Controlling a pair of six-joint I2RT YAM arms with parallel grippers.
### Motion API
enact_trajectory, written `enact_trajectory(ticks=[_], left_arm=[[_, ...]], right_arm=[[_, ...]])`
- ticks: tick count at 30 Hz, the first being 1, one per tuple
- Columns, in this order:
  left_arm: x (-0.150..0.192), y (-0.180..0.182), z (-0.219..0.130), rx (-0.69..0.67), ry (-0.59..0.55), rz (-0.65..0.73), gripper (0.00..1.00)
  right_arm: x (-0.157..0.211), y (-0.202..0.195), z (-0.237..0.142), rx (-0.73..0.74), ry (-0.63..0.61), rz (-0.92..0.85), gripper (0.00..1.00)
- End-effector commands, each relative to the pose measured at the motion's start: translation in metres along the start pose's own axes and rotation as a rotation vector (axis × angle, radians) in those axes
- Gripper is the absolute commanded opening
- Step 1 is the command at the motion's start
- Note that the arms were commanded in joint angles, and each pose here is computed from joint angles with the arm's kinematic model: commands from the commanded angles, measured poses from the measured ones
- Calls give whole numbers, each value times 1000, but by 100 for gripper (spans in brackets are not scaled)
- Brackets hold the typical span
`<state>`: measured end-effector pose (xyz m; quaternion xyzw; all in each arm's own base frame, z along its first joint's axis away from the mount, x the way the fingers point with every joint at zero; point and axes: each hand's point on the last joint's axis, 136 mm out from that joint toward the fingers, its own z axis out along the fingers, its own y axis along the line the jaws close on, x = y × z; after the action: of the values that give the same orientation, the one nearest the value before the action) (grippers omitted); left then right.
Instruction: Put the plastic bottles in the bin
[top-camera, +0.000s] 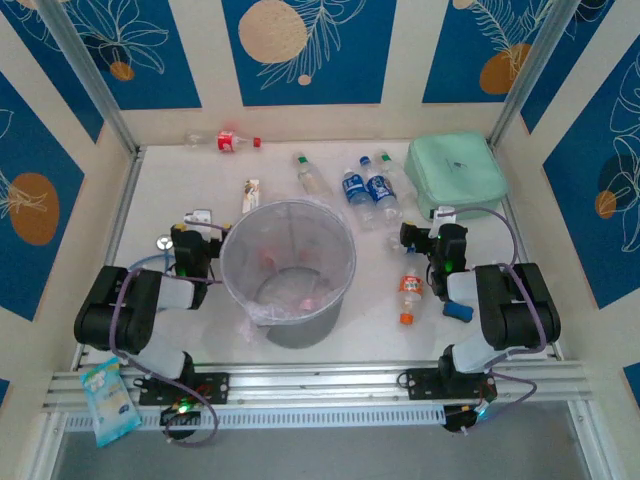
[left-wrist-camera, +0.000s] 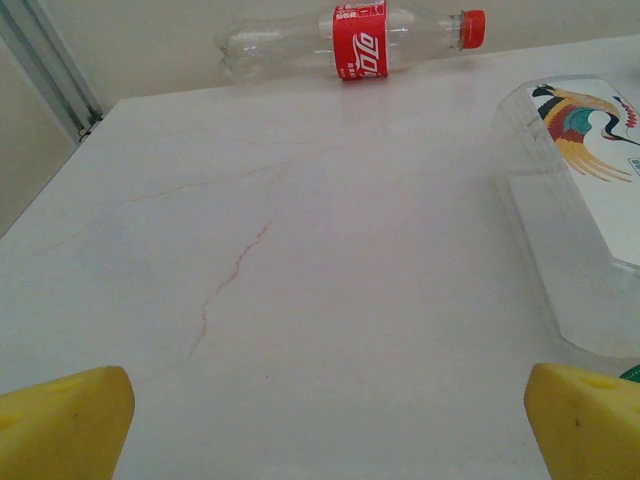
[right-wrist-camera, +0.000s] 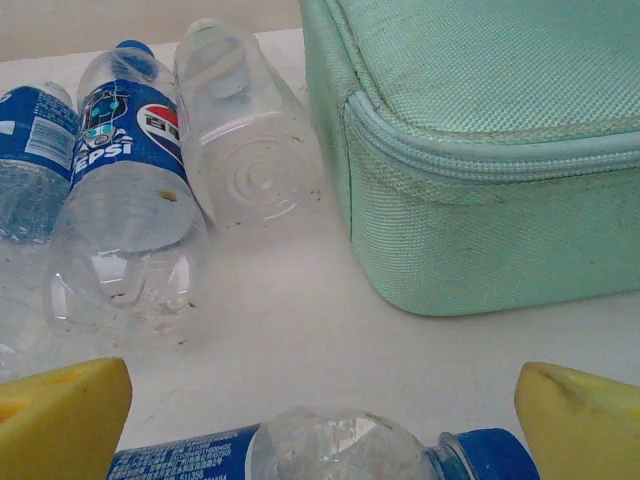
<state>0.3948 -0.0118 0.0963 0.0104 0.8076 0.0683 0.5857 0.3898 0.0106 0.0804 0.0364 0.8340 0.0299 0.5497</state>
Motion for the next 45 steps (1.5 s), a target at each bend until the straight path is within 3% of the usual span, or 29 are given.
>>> enact_trajectory(ticks=[1,33,37,39,42,45], left_arm=[[2,8,-1,-26,-7,-13,100],[-5,5,2,0,19,-13,99],[-30,16,3,-47,114,-4,99],[-59,21,-4,-67,58,-18,99],[-107,39,-15,-138,-3,-124,99],[-137,40,-5,-143,72,-230,99]], right_arm=[[-15,-1,0,5,-43,12,99],[-15,-2,1,-6,-37,19,99],[-27,2,-1,-18,-9,12,99],[-40,5,-4,-12,56,5,99],[-67,16,-14,-26,112,5,99],[-84,27,-30,-25,160,69,99]])
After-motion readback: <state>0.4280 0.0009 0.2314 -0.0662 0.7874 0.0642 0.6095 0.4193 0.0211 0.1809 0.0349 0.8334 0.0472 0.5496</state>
